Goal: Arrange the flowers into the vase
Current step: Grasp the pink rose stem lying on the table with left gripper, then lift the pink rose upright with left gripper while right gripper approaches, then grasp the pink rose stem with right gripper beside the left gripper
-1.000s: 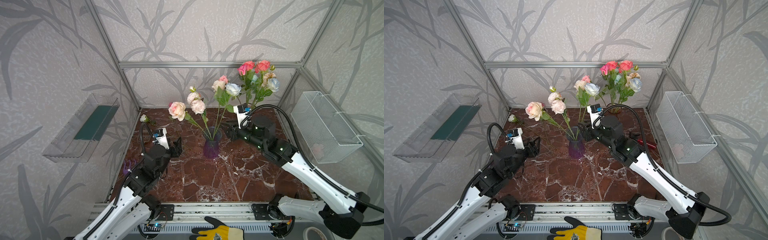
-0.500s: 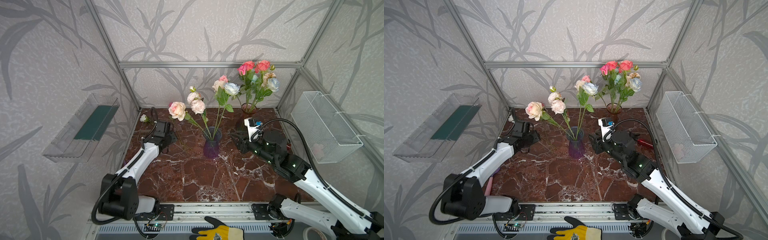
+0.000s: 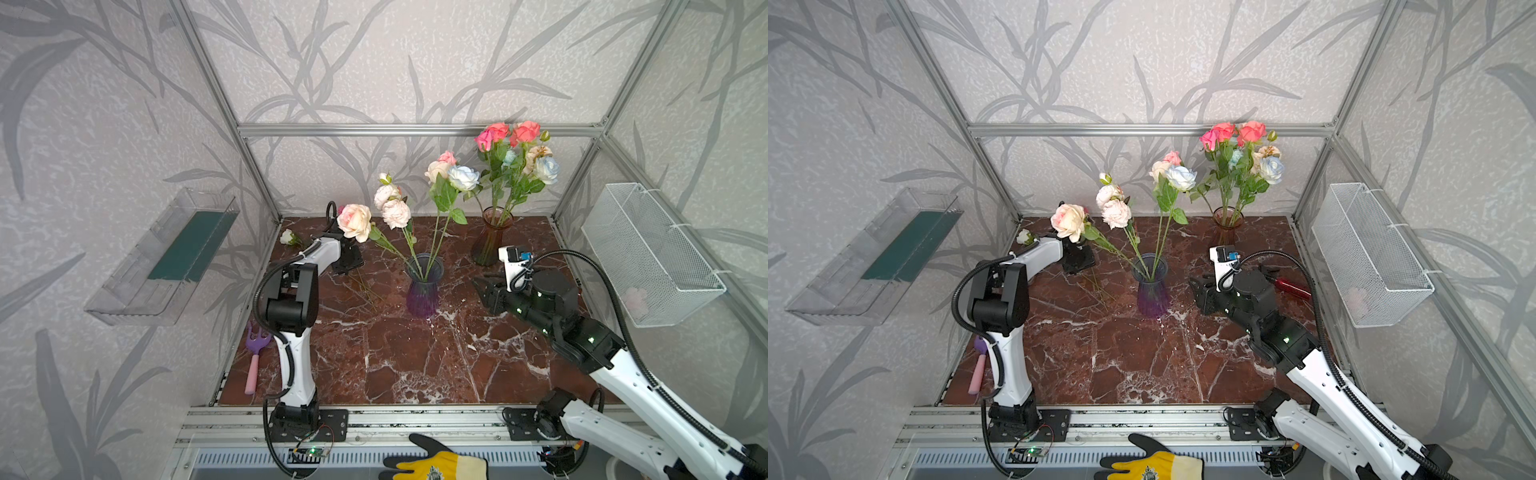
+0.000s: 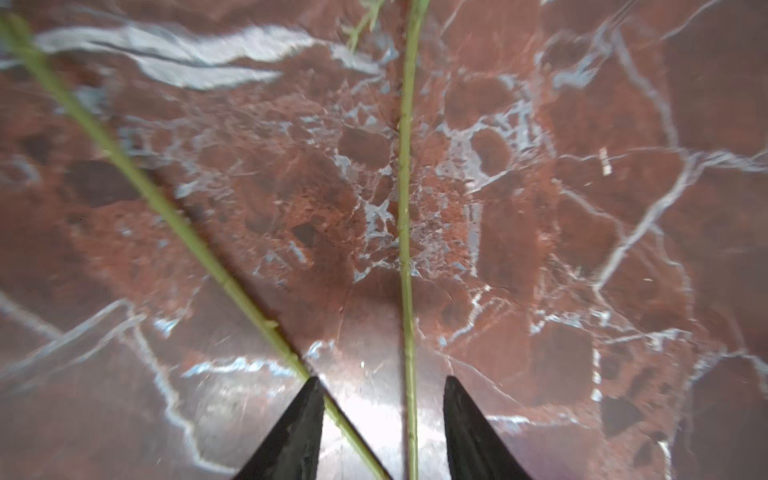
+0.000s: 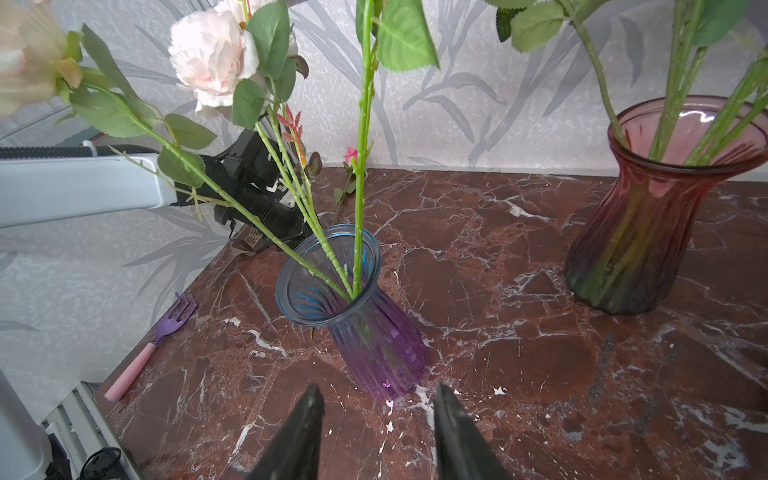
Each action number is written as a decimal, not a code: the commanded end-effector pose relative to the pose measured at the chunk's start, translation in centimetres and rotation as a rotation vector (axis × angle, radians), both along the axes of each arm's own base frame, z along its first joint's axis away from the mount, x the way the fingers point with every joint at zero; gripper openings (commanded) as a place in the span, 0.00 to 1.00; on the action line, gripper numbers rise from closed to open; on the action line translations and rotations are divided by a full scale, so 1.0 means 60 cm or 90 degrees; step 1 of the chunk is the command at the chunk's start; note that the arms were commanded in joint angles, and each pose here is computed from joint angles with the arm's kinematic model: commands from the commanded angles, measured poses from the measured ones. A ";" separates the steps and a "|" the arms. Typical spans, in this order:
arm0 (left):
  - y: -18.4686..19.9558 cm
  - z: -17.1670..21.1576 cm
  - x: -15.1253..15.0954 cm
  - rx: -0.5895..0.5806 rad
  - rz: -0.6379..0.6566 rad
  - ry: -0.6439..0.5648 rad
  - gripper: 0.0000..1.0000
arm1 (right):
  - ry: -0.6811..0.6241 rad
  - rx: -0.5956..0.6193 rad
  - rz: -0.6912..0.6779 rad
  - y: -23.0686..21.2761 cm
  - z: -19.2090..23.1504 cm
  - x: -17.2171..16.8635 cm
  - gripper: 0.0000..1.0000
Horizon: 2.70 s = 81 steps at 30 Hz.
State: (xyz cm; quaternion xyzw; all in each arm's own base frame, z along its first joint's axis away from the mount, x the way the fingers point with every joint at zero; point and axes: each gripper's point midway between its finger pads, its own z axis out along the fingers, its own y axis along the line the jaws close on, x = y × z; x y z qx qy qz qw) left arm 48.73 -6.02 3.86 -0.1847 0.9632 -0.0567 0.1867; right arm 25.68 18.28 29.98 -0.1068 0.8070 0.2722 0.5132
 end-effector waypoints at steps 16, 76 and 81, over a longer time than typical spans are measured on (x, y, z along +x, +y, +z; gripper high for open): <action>-0.012 -0.003 0.002 -0.003 -0.048 0.049 0.03 | 0.013 0.036 0.006 0.003 0.004 0.012 0.44; -0.123 0.714 -0.498 -0.272 -0.447 -0.753 0.00 | -0.116 0.253 0.485 0.443 0.381 -0.061 0.52; -0.124 0.711 -0.495 -0.273 -0.448 -0.748 0.00 | -0.098 0.251 0.500 0.471 0.369 -0.053 0.45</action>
